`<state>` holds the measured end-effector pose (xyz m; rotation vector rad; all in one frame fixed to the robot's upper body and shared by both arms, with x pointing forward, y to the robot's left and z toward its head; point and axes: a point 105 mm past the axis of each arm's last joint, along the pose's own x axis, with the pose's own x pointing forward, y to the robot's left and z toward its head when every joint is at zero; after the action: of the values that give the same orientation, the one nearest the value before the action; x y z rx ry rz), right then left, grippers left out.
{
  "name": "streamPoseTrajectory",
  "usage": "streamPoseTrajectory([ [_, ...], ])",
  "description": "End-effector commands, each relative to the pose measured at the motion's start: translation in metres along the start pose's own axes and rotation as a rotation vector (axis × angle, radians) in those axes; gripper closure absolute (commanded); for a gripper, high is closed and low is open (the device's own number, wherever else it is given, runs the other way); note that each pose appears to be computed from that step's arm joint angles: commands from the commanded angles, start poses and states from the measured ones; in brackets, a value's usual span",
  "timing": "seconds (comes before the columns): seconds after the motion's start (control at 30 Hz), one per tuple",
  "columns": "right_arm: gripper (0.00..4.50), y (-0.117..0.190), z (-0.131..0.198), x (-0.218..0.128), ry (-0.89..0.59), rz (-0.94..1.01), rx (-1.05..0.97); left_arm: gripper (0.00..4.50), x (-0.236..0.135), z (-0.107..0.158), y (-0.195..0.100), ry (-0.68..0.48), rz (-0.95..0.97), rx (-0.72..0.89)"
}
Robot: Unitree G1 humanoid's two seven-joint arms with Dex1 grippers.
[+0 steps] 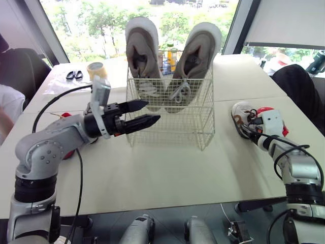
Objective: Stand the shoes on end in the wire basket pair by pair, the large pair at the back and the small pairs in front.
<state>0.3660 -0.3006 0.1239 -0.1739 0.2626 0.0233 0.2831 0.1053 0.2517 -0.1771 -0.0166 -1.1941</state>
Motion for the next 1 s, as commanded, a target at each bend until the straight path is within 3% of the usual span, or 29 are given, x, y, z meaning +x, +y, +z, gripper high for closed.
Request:
streamPoseTrajectory([
  [0.03,3.78,0.005,0.025,-0.006,-0.085,0.024,-0.031,0.0,-0.002,0.007,0.002,-0.025,0.004,0.019],
  [0.17,4.05,0.002,0.081,-0.029,-0.271,0.011,-0.109,0.0,-0.009,0.014,0.013,-0.05,0.036,-0.023],
  [0.3,4.05,0.002,0.181,-0.079,-0.62,-0.006,-0.161,0.0,-0.015,0.027,0.022,-0.088,0.033,-0.091],
  [0.37,4.05,0.011,0.224,-0.108,-0.801,0.013,-0.199,0.0,-0.015,0.034,0.026,-0.097,0.025,-0.111],
  [0.47,4.05,0.045,0.262,-0.145,-0.996,0.151,-0.306,0.0,-0.015,0.042,0.029,-0.107,0.001,-0.131],
  [0.57,4.05,0.088,0.268,-0.16,-1.04,0.325,-0.472,0.0,-0.014,0.048,0.03,-0.105,-0.023,-0.129],
  [0.7,4.05,0.143,0.242,-0.159,-0.988,0.565,-0.772,0.0,-0.014,0.058,0.027,-0.105,-0.073,-0.122],
  [1.0,4.05,0.17,0.203,-0.138,-0.971,0.752,-1.119,0.0,-0.012,0.068,0.017,-0.084,-0.152,-0.114],
])
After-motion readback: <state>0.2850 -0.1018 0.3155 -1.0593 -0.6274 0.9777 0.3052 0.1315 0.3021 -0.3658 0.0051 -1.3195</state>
